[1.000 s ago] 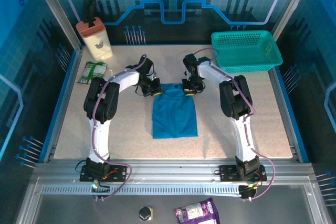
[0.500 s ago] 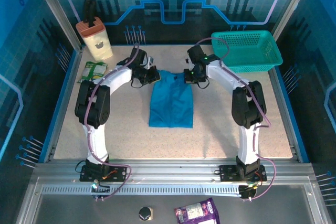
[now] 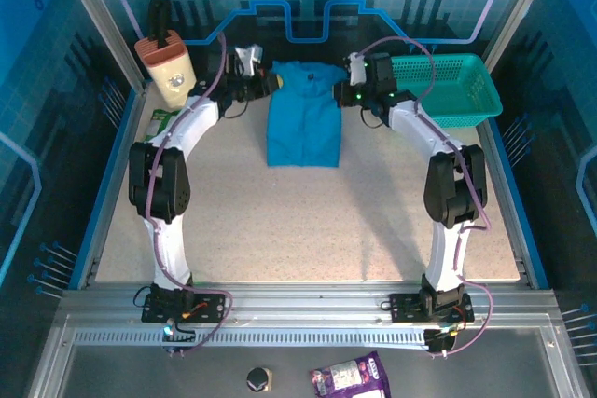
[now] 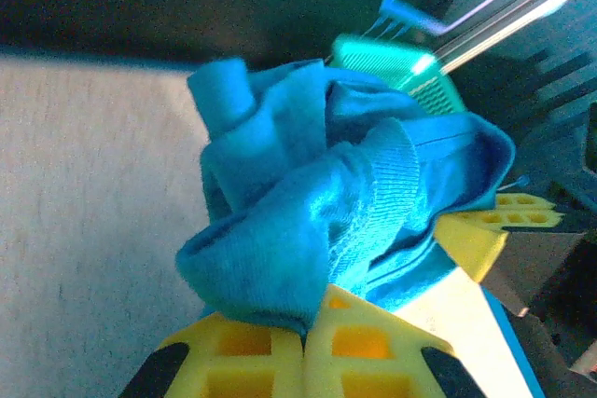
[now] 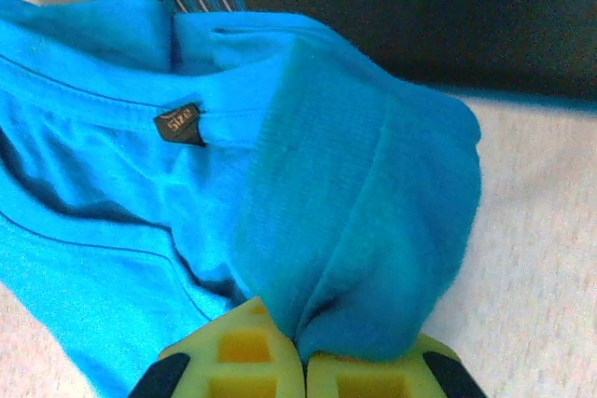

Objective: Fold the inside-out t-shirt

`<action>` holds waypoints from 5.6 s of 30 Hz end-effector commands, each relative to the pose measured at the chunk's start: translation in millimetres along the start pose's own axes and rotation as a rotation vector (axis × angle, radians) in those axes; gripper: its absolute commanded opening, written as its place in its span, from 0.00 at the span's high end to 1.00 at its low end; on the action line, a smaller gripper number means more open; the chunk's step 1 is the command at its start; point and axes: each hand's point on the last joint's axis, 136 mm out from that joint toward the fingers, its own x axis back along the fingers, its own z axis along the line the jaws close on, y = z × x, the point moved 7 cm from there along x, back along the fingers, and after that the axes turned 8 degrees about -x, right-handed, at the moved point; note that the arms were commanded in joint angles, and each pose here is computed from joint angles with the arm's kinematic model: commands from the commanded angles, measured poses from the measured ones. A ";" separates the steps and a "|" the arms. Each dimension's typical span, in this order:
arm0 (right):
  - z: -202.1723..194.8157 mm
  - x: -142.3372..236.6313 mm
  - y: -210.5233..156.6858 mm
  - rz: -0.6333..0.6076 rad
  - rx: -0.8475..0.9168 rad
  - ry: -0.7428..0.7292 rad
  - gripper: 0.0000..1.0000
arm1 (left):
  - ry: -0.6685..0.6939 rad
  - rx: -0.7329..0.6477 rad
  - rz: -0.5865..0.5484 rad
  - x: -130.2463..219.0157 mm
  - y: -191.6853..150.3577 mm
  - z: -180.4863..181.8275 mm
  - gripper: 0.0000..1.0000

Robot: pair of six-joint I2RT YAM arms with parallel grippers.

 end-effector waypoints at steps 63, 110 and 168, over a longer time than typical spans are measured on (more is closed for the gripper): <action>-20.6 -29.8 -165.4 0.511 -0.494 0.027 1.00 | 0.140 0.272 0.229 12.9 -149.7 80.4 1.00; 4.9 -21.7 -144.9 0.642 -0.441 -0.014 0.65 | 0.400 0.529 0.427 73.3 -197.1 91.4 0.94; 112.2 -27.7 -257.7 1.000 -0.545 0.154 0.64 | 0.234 0.395 0.391 89.3 -184.7 -30.3 0.87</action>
